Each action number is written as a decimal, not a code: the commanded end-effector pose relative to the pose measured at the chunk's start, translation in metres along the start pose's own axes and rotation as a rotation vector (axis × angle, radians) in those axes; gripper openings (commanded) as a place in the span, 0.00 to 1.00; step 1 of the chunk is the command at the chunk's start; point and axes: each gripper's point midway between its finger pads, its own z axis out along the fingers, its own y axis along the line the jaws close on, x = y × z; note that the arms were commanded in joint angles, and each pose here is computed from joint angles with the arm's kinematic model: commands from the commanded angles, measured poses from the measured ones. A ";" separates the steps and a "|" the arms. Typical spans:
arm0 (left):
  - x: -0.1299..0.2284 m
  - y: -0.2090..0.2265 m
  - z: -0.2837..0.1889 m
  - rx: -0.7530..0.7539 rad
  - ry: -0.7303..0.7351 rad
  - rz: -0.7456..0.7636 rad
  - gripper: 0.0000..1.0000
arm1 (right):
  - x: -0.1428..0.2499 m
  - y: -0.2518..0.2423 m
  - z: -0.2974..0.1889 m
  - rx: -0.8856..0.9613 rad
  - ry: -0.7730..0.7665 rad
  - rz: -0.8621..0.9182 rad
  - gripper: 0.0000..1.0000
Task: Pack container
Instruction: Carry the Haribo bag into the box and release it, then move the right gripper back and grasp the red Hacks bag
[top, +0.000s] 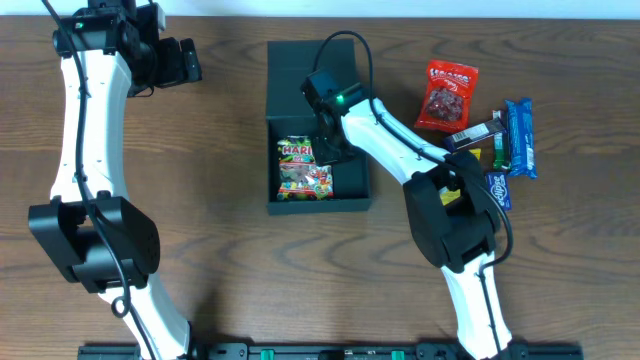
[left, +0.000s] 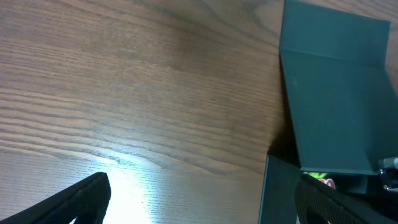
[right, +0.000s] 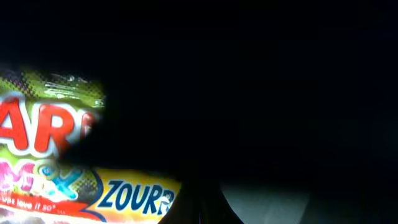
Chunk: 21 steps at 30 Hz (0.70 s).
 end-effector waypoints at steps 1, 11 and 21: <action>-0.002 -0.003 -0.011 0.006 -0.025 0.026 0.95 | 0.007 0.023 -0.002 -0.091 0.013 -0.045 0.01; -0.002 -0.003 -0.011 0.006 -0.025 0.026 0.95 | 0.017 0.029 -0.003 -0.093 0.043 -0.049 0.01; 0.000 -0.001 -0.007 0.004 -0.014 0.024 0.95 | -0.035 -0.005 -0.119 -0.047 -0.249 0.011 0.01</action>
